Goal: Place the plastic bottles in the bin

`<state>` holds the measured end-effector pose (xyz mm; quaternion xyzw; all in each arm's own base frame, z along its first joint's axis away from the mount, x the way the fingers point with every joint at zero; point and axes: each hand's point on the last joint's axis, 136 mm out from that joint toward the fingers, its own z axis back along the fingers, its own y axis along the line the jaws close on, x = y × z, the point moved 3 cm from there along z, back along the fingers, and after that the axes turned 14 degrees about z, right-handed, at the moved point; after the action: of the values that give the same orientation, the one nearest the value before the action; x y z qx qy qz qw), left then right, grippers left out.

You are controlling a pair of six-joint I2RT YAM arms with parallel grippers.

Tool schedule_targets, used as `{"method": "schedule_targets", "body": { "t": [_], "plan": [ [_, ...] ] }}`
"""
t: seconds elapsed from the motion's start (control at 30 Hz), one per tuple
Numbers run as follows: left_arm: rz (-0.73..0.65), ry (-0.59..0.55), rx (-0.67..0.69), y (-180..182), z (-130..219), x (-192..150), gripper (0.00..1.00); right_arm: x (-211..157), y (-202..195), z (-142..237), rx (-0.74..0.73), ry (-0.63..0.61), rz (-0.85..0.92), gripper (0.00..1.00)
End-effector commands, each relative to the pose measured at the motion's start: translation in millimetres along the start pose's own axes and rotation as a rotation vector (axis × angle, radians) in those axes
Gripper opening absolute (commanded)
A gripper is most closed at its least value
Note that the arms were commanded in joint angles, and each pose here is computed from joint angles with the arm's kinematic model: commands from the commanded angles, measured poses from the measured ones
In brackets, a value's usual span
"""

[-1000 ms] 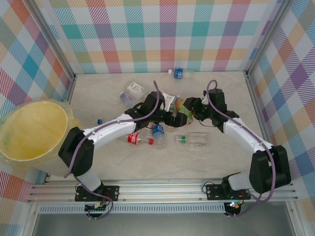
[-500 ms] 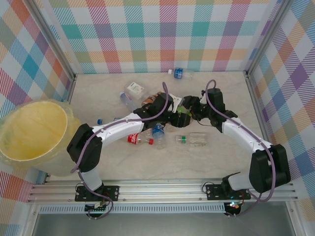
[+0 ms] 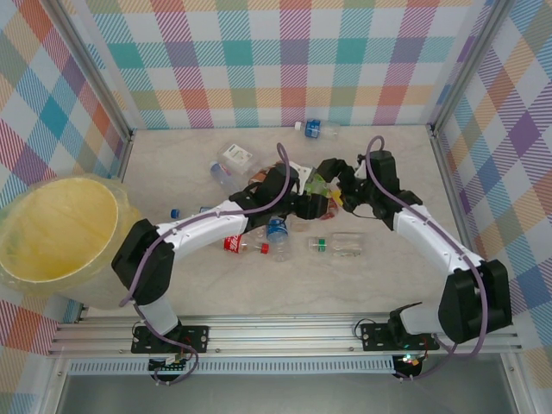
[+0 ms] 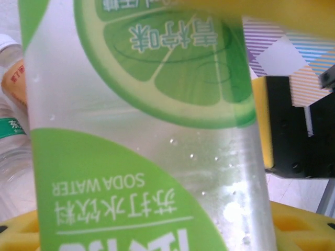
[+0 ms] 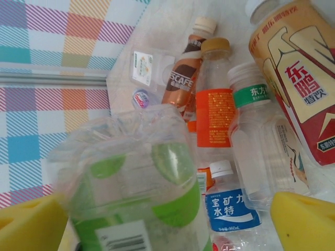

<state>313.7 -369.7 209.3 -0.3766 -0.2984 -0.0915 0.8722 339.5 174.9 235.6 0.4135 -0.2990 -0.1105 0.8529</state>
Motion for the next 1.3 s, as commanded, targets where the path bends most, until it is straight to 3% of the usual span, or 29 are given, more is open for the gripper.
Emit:
{"method": "schedule_targets", "body": {
  "t": [0.0, 0.23, 0.43, 0.93, 1.13, 1.27],
  "plan": [
    [0.010, -0.039, 0.040, 7, 14, 4, 0.62, 20, 19, 27, 0.000, -0.115, 0.062, 1.00],
    [0.040, -0.126, 0.235, 42, 53, 23, 0.62, 19, -22, 47, -0.202, -0.216, 0.144, 1.00],
    [0.069, -0.201, 0.445, 75, 106, 39, 0.62, 7, -57, 49, -0.349, -0.211, 0.213, 1.00],
    [0.003, -0.559, 1.194, 113, 330, 92, 0.60, 10, -63, 40, -0.376, -0.194, 0.257, 1.00],
    [0.182, -0.687, 1.317, 145, 414, 84, 0.60, 16, -58, 42, -0.380, -0.210, 0.286, 1.00],
    [0.346, -0.716, 1.319, 173, 443, 65, 0.60, 17, -58, 44, -0.387, -0.212, 0.315, 1.00]
  ]
}}
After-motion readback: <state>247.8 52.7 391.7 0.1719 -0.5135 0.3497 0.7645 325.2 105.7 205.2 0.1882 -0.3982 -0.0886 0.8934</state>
